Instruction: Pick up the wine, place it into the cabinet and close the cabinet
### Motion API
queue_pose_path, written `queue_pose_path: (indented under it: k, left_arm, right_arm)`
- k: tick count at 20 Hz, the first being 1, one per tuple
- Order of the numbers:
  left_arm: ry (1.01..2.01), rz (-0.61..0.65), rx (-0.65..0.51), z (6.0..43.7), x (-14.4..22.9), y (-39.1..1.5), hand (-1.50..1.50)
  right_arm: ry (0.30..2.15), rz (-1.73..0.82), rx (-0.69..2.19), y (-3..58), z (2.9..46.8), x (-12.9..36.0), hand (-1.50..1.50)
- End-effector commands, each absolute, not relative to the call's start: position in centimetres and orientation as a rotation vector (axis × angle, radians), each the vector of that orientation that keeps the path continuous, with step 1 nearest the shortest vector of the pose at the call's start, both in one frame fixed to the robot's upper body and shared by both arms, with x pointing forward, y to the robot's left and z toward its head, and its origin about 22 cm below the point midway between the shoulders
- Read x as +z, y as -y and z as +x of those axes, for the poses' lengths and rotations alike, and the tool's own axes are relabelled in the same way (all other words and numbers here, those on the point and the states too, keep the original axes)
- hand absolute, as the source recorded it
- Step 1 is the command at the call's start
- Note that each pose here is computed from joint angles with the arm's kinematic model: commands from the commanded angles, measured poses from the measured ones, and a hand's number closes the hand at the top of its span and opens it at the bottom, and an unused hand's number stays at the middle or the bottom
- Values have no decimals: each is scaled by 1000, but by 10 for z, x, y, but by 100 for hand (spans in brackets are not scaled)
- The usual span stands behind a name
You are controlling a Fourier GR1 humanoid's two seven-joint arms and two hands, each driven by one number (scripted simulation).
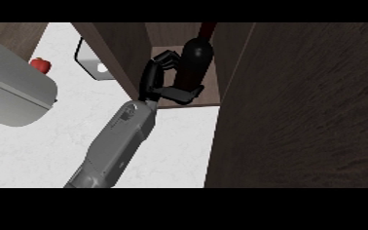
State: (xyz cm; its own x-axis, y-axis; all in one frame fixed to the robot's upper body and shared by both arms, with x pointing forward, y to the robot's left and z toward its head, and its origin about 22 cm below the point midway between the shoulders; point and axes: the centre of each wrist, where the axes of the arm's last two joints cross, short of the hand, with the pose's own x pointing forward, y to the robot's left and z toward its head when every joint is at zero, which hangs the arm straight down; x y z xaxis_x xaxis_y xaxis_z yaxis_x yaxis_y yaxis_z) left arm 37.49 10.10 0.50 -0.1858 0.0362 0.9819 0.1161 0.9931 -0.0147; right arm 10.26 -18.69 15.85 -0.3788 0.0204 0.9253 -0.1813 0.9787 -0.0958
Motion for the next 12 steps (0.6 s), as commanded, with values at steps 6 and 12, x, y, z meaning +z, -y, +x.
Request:
queue_pose_path:
  k: [6,12]
  left_arm:
    - [1701,41,-172,392,-6,-98,150]
    - [1646,31,-93,409,8,-100,150]
  right_arm:
    - [1956,278,147,192,72,189,-150]
    - [1945,263,146,191,81,183,-150]
